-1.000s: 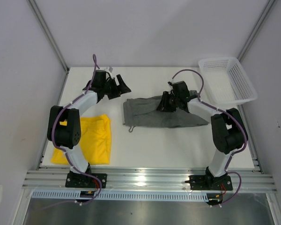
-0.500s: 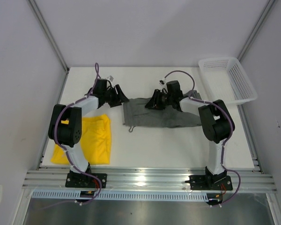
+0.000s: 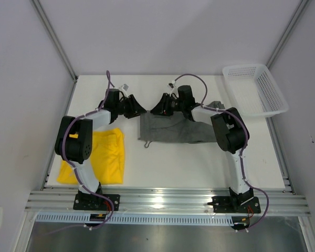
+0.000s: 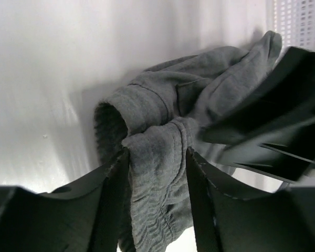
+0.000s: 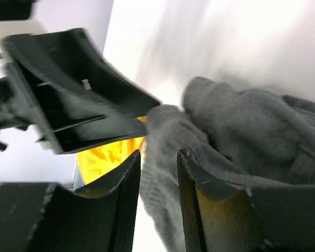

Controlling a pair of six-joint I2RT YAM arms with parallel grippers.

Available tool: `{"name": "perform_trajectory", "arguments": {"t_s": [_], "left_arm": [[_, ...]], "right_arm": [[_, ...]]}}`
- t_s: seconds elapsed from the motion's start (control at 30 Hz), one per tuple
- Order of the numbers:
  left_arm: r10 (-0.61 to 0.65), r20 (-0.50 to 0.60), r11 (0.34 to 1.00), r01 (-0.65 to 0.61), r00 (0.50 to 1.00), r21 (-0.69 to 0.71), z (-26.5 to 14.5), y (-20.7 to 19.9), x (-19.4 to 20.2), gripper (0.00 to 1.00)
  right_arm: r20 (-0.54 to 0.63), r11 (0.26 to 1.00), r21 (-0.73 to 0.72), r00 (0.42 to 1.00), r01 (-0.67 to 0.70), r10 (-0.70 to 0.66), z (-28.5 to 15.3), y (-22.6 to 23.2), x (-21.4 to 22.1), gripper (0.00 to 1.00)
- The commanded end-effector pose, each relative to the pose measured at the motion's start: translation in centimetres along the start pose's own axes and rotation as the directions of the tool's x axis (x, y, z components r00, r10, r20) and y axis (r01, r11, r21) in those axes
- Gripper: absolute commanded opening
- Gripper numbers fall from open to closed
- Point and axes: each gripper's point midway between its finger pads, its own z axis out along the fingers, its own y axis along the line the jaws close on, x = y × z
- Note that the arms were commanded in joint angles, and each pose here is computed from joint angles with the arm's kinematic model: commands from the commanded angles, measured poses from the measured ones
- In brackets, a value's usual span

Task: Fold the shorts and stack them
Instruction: Fold the shorts

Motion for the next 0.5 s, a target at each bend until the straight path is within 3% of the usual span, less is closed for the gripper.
{"name": "perform_trajectory", "arguments": {"t_s": [0.0,0.07,0.2,0.27,0.33,0.47], "left_arm": [[-0.008,0.016,0.994,0.006,1.000,0.105,0.3,-1.3,-0.5,0.46],[-0.024,0.014,0.994,0.022,1.000,0.111,0.4,-1.0,-0.6,0.42],[-0.068,0.020,0.991,0.065,0.997,0.119,0.7,-0.5,-0.8,0.22],[-0.095,0.028,0.988,0.090,0.995,0.127,0.9,-0.4,-0.8,0.17],[-0.109,0.031,0.988,0.105,0.994,0.116,1.1,0.0,-0.9,0.14],[-0.126,0.050,0.992,0.124,0.991,0.035,0.8,1.4,-1.0,0.17]], "right_arm": [[-0.005,0.999,0.003,0.999,-0.032,0.032,1.3,-1.6,0.2,0.37],[-0.001,0.999,0.016,0.999,-0.040,0.040,1.7,-2.3,0.4,0.38],[0.008,0.997,0.052,0.998,-0.062,0.062,3.4,-5.3,0.4,0.37],[0.032,0.998,0.035,0.998,-0.050,0.049,4.4,-5.3,-0.7,0.37],[0.039,0.997,0.030,0.997,-0.066,0.064,5.5,-6.6,-0.7,0.37],[0.079,0.998,-0.047,0.996,-0.033,0.037,6.5,-5.7,-1.8,0.41]]}}
